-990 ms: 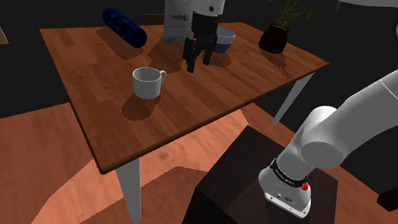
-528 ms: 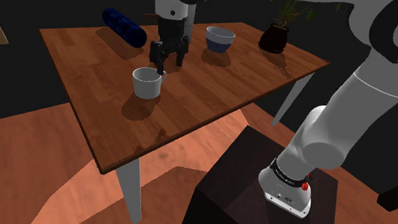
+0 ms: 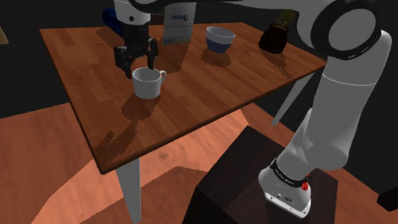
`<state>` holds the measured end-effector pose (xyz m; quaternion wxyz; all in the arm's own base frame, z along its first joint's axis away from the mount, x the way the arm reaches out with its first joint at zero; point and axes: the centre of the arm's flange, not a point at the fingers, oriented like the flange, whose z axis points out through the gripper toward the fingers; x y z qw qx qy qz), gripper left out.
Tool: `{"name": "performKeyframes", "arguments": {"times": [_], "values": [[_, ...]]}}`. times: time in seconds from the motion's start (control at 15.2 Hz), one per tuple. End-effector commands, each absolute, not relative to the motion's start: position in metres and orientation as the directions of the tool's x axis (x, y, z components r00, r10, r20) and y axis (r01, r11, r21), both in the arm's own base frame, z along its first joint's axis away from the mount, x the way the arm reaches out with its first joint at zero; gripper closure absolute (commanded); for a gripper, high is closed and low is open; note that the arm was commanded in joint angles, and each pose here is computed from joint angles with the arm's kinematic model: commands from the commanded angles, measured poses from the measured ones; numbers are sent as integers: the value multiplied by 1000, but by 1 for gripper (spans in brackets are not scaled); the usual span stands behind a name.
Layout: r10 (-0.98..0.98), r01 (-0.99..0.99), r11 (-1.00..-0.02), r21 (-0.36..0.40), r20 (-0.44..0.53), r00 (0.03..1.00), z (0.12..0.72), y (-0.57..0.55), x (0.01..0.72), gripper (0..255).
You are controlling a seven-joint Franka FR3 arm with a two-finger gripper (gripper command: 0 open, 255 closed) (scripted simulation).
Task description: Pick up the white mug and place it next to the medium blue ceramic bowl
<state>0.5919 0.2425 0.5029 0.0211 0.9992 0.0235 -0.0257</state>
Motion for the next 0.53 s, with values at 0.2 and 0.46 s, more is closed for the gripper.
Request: {"name": "performKeyframes", "arguments": {"times": [0.2,0.46], "values": [[45,47,-998,48,-50,998,481,252,605,0],[45,47,-998,48,-50,998,457,251,603,0]]}}
